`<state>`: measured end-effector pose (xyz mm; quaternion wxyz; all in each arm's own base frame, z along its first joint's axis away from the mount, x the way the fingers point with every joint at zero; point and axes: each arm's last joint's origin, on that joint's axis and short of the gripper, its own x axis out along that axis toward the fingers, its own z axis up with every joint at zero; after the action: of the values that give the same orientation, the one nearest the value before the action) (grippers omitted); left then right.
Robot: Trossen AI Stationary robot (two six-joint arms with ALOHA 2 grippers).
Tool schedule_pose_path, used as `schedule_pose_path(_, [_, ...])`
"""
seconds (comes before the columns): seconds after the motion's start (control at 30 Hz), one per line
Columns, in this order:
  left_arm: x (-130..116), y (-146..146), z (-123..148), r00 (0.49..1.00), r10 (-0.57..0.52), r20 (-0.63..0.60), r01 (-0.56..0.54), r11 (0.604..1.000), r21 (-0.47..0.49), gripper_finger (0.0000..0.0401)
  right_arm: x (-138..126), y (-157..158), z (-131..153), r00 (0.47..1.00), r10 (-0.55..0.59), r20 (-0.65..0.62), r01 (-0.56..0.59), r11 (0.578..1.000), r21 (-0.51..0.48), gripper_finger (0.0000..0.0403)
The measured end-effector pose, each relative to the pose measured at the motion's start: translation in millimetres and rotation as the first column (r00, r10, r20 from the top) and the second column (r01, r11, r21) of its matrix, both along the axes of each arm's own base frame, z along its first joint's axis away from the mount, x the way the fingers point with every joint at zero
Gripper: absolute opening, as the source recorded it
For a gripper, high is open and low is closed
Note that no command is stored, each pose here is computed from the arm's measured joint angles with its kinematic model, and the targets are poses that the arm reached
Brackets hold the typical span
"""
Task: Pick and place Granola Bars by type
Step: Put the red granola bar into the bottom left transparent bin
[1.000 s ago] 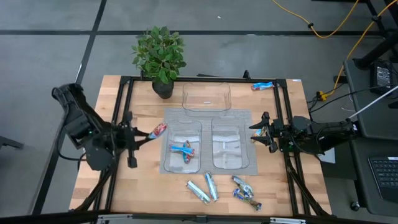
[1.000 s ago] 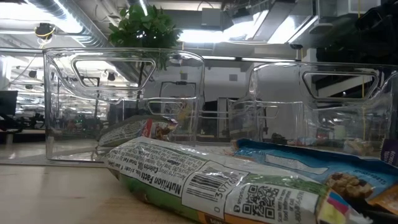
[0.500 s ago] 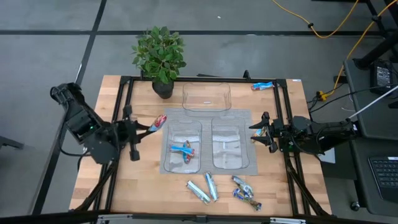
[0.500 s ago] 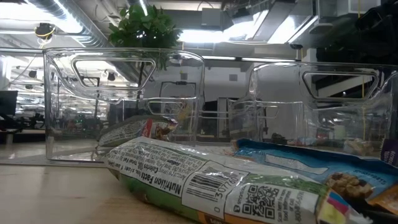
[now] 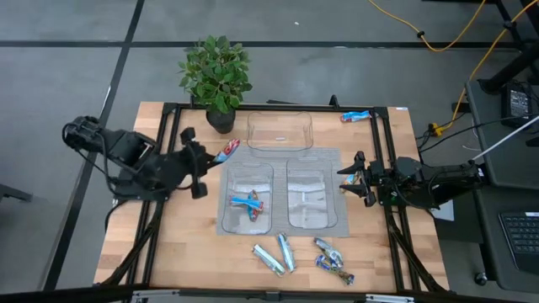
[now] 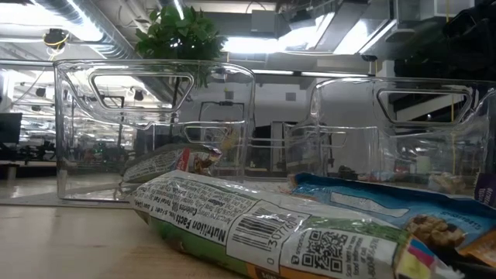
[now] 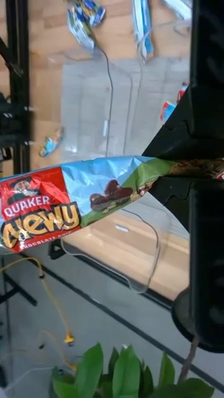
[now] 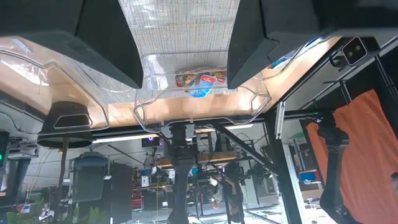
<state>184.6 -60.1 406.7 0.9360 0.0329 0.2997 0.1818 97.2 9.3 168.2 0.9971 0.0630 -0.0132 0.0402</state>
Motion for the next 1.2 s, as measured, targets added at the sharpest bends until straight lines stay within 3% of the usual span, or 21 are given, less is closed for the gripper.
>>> schedule_pose_path(0.4, [48.6,36.5,-25.2,0.985,0.019,-0.169,-0.04,0.992,-0.124,0.0015,0.0,0.0,0.1,1.0,0.0,0.0,0.0,1.0,0.001,0.0236])
schedule_pose_path(0.8, [115.2,47.9,-85.6,0.919,-0.069,-0.389,-0.011,0.98,-0.201,0.0015,0.0,0.0,0.1,1.0,0.0,0.0,0.0,1.0,0.0,0.0236])
schedule_pose_path(1.2, [119.5,33.7,-151.3,0.89,-0.123,-0.439,-0.029,0.946,-0.324,0.0015,0.0,0.0,0.1,1.0,0.0,0.0,0.0,1.0,0.001,0.0236])
